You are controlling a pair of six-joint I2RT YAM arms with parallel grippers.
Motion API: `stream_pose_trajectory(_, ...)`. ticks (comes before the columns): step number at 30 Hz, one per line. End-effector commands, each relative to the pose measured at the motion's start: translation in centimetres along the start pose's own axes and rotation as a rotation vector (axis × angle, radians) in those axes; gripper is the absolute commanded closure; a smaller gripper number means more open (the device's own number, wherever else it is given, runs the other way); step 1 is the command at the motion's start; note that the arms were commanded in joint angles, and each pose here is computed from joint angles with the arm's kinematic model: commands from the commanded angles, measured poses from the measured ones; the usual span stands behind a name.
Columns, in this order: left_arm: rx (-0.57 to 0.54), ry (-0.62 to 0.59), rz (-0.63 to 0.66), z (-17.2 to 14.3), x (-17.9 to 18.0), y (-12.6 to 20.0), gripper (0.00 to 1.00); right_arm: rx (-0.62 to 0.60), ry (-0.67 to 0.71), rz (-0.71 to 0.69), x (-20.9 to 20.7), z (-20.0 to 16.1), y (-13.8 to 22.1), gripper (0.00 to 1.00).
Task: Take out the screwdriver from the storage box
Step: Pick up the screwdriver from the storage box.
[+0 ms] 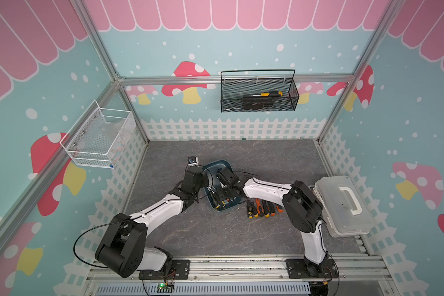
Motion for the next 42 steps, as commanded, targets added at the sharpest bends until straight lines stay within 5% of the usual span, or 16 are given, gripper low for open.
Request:
stream_pose_trajectory(1, 0.097, -0.020, -0.094, -2.3, -1.4, 0.7, 1.00, 0.059, -0.062, -0.247, -5.7, -2.8, -2.6, 0.75)
stream_pose_trajectory(12, 0.098, -0.018, -0.092, -2.4, -1.3, 0.7, 1.00, -0.004, -0.105, -0.265, -6.1, -2.4, -1.7, 0.84)
stream_pose_trajectory(25, 0.097, -0.018, -0.096, -2.3, -1.4, 0.8, 1.00, 0.021, -0.095, -0.273, -6.3, -2.2, -3.3, 0.80)
stream_pose_trajectory(32, 0.098, -0.022, -0.093, -2.3, -1.3, 0.8, 1.00, 0.038, -0.093, -0.262, -6.5, -2.4, -3.5, 0.94)
stream_pose_trajectory(42, 0.097, -0.023, -0.088, -2.1, -1.2, 0.9, 1.00, -0.059, 0.030, -0.120, -4.3, 0.1, -2.0, 1.00)
Point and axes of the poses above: each gripper's point midway between its finger pads, its own y axis back along the fingers, its own x axis along the line the jaws close on, z = x × y, the point moved 3 cm from there along y, back along the fingers, and after that the axes turned 7 degrees about y, right-handed, at the moved point
